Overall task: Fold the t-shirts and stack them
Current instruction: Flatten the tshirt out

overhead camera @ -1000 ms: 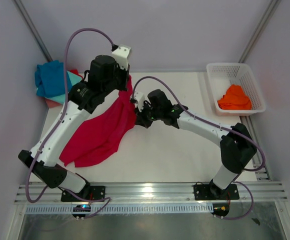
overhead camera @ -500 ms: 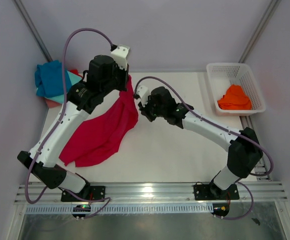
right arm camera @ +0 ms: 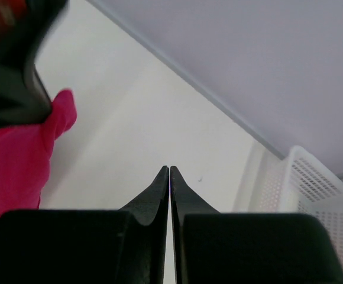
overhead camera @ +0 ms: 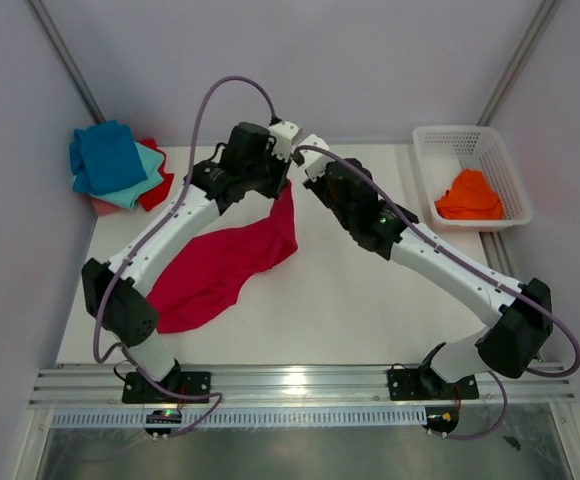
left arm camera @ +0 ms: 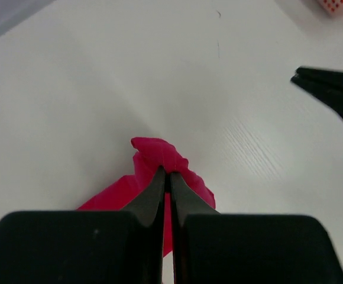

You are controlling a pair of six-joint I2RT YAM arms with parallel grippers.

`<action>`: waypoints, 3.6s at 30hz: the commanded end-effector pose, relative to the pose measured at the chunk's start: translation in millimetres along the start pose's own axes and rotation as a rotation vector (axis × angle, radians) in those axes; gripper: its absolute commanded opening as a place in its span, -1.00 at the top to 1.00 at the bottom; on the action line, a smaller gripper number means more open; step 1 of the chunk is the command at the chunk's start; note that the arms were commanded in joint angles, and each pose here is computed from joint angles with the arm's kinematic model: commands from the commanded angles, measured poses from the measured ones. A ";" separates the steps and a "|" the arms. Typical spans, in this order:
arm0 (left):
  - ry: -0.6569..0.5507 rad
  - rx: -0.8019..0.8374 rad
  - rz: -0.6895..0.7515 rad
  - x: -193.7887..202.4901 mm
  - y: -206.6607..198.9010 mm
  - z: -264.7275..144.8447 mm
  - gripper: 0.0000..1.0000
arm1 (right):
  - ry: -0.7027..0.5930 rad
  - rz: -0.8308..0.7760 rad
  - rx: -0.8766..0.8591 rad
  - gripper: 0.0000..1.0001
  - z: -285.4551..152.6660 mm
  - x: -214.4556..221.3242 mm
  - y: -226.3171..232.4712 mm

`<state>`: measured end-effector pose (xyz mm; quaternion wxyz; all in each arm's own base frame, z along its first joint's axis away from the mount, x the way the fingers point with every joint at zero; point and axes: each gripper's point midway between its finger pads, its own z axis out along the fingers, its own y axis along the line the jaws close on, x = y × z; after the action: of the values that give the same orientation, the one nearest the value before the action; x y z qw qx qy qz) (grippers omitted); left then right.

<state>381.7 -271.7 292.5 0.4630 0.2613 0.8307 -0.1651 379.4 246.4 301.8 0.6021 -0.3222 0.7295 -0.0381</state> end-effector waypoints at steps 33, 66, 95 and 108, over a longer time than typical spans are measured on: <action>0.031 -0.160 0.175 24.5 36.7 6.2 -0.98 | 0.083 0.004 0.030 0.74 13.7 17.9 -11.1; 0.300 -0.603 -0.221 185.9 242.7 -79.4 -0.90 | 0.460 0.126 -0.239 -0.25 62.4 181.7 17.7; 0.547 -0.536 -0.419 314.5 291.7 -112.7 -0.70 | 0.422 0.157 -0.463 -0.26 46.0 169.7 46.4; 0.542 -0.418 -0.483 336.6 293.9 -110.2 -0.65 | 0.331 0.192 -0.600 -0.27 8.0 105.0 42.1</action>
<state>328.2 125.5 51.0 0.2114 -0.0268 0.9770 0.0068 375.2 219.5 146.8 0.3319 -0.3914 0.8451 0.1496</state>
